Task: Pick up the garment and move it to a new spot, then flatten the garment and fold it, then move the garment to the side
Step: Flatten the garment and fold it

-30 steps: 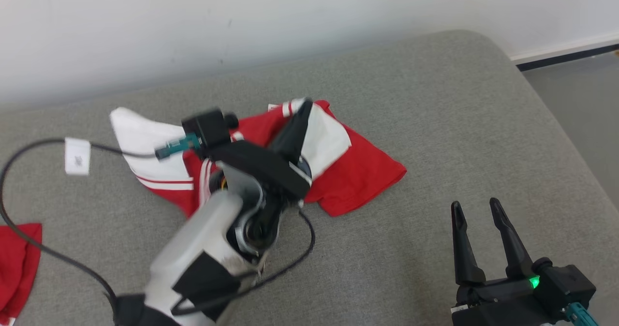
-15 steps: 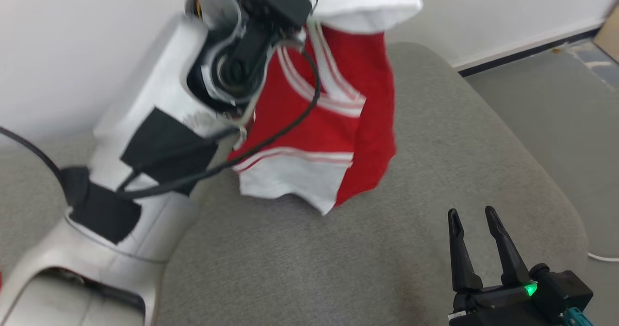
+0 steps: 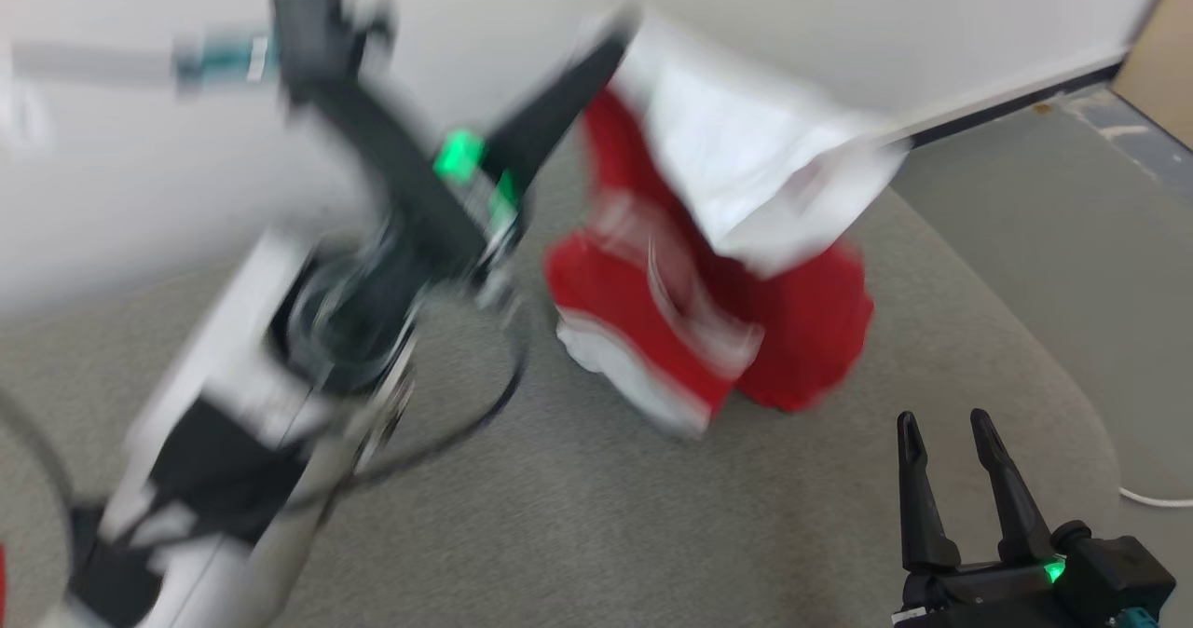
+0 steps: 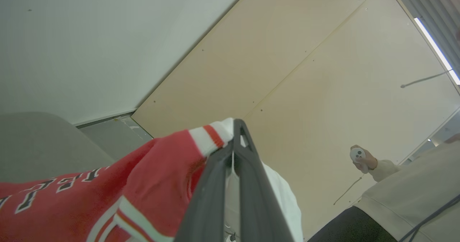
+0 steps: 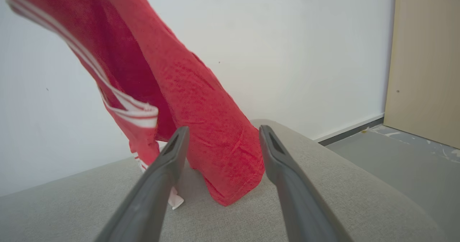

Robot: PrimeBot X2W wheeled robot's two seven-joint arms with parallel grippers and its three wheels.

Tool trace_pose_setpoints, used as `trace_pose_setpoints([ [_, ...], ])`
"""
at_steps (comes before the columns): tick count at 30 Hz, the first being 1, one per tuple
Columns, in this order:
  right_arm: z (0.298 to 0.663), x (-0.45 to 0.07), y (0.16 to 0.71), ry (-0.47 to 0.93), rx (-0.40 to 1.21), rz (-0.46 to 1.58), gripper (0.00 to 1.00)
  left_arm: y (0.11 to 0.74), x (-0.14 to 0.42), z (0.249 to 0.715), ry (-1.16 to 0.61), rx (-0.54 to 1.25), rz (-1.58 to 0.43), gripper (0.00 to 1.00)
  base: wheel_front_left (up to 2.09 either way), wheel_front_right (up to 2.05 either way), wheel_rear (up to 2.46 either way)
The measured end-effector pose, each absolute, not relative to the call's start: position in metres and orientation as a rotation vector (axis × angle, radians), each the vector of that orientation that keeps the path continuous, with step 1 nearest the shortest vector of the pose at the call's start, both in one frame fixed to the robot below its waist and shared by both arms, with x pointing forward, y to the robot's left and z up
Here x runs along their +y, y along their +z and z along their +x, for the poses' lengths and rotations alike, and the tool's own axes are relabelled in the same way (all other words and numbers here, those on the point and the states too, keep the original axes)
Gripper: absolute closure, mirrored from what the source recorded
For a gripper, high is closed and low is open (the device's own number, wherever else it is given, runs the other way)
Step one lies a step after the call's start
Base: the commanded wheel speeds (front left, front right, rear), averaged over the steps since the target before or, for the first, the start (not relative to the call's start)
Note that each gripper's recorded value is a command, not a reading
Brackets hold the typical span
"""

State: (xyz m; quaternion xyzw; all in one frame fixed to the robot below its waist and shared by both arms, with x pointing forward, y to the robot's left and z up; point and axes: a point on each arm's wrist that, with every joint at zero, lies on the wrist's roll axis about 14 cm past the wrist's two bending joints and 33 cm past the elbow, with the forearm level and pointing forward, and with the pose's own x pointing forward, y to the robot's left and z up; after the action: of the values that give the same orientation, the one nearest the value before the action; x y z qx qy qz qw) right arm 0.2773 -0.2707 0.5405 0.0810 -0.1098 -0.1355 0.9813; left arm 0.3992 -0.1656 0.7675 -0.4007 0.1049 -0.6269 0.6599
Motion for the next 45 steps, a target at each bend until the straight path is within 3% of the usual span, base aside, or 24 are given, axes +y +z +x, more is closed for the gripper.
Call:
trace_pose_setpoints([
  [4, 0.290, -0.259, 0.538, -0.227, -0.206, 0.155, 0.00, 0.665, -0.108, 0.411, -1.242, 0.439, -0.905, 1.00, 0.00, 0.00, 0.00],
  [12, 0.324, -0.227, 0.538, -0.103, -0.193, 0.141, 0.00, 0.549, 0.002, 0.410, -0.886, 0.504, -0.737, 1.00, 0.00, 0.00, 0.00],
  [21, 0.348, -0.202, 0.529, -0.016, -0.161, 0.142, 0.00, 0.504, 0.085, 0.429, -0.581, 0.396, -0.657, 1.00, 0.00, 0.00, 0.00],
  [33, 0.360, -0.191, 0.525, 0.018, -0.146, 0.138, 0.00, 0.466, 0.132, 0.444, -0.462, 0.359, -0.381, 1.00, 0.00, 0.00, 0.00],
  [34, 0.360, -0.191, 0.525, 0.018, -0.146, 0.138, 0.00, 0.464, 0.136, 0.445, -0.457, 0.353, -0.348, 0.54, 0.00, 0.00, 0.00],
  [35, 0.360, -0.191, 0.525, 0.019, -0.146, 0.137, 0.00, 0.462, 0.142, 0.447, -0.445, 0.341, -0.312, 0.00, 0.00, 0.00, 0.00],
  [45, 0.352, -0.187, 0.525, 0.029, -0.145, 0.129, 0.00, 0.486, 0.175, 0.460, -0.275, 0.166, -0.121, 0.00, 0.00, 0.00, 0.00],
])
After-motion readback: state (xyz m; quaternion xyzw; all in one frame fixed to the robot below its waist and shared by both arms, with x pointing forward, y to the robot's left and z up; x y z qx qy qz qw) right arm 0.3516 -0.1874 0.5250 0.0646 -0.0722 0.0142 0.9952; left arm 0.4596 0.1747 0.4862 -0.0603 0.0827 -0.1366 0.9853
